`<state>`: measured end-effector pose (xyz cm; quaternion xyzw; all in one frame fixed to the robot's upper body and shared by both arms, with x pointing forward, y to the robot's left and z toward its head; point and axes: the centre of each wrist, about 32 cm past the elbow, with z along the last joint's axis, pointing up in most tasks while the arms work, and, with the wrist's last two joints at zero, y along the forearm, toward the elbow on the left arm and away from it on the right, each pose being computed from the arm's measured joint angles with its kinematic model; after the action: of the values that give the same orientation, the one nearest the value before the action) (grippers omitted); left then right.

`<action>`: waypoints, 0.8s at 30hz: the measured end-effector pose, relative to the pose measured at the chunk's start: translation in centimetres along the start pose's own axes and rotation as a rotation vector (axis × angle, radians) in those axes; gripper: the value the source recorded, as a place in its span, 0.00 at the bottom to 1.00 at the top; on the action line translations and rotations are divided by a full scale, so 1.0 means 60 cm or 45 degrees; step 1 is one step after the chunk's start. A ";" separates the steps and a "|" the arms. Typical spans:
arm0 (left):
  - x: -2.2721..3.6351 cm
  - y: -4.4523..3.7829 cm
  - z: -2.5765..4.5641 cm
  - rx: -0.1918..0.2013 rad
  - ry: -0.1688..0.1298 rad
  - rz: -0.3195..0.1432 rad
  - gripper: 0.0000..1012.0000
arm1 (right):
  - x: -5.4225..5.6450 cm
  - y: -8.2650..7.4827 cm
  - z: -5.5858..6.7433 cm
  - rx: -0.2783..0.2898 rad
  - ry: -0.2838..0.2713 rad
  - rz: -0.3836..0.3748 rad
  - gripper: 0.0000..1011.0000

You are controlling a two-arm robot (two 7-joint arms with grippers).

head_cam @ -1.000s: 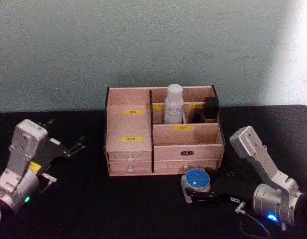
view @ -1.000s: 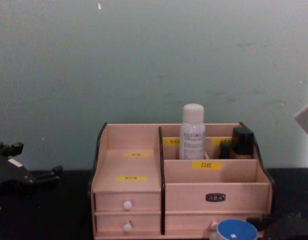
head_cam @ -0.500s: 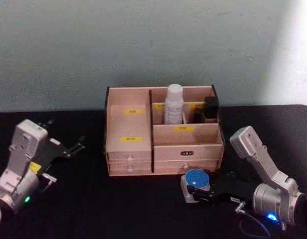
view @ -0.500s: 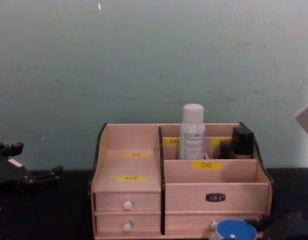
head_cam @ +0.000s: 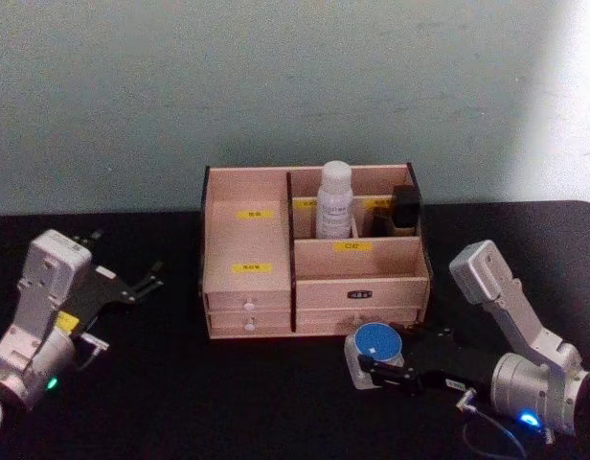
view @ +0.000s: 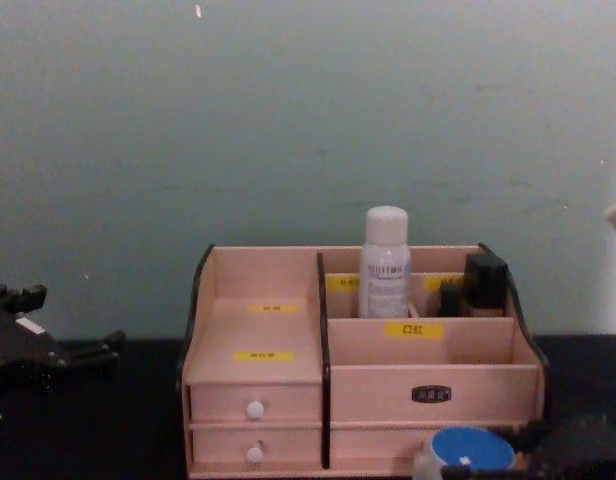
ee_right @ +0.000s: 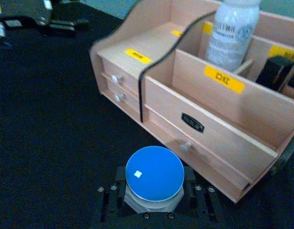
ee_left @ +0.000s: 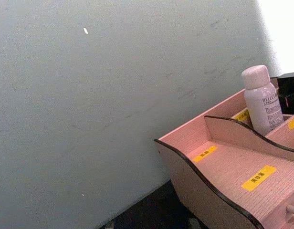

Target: Pick up the facial cleanser and watermelon frost from the table and place them into the tiered storage box.

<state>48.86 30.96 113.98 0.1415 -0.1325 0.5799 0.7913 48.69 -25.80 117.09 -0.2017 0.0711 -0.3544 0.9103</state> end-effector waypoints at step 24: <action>0.0000 0.000 0.000 0.000 0.000 0.000 0.99 | 0.012 -0.022 0.100 0.202 -0.130 0.040 0.71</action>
<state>48.86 30.96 113.98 0.1415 -0.1324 0.5799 0.7913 50.05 -25.27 123.08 -0.1456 -0.0007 -0.3339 0.9313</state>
